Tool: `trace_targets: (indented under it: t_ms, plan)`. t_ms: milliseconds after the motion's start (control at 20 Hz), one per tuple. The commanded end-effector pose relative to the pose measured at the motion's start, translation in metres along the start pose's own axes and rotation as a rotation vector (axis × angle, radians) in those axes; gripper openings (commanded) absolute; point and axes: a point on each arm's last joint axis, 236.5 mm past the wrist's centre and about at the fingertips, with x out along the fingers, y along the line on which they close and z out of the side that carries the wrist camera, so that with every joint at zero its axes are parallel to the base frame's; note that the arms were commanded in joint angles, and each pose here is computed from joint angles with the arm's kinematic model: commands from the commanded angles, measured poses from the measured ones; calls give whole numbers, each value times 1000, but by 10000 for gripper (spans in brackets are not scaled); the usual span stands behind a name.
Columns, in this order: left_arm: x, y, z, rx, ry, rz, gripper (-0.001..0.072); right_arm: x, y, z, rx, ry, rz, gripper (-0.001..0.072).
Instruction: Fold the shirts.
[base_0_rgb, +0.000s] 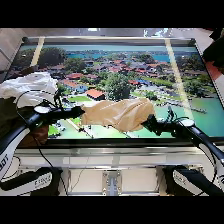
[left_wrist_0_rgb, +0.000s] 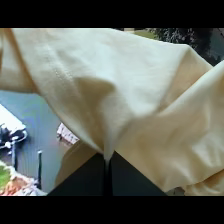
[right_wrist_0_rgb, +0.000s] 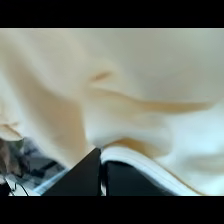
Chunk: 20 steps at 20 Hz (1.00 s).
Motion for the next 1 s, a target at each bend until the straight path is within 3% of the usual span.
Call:
trace_targets:
  t_ms: [0,150,250,500,700,850,950]
  plan:
    - [-36,-36,31,71,-85,-79,9,-34,70,2,-315,34,97,14]
    - [-133,-100,75,241,-303,-161,9,-106,139,-23,-655,30,117,14]
    - [-219,-138,99,365,-545,-136,9,-164,185,-45,-851,-68,124,15]
    - [-385,-211,86,533,-994,6,8,-333,296,-102,-1220,-602,148,13]
    - [-399,-220,63,597,-895,179,9,-400,319,-115,-1315,-830,65,12]
    - [-372,-190,69,473,-738,145,9,-396,284,-57,-1214,-831,-180,12]
    - [-338,-156,73,380,-562,97,9,-358,258,-22,-1147,-681,-258,12]
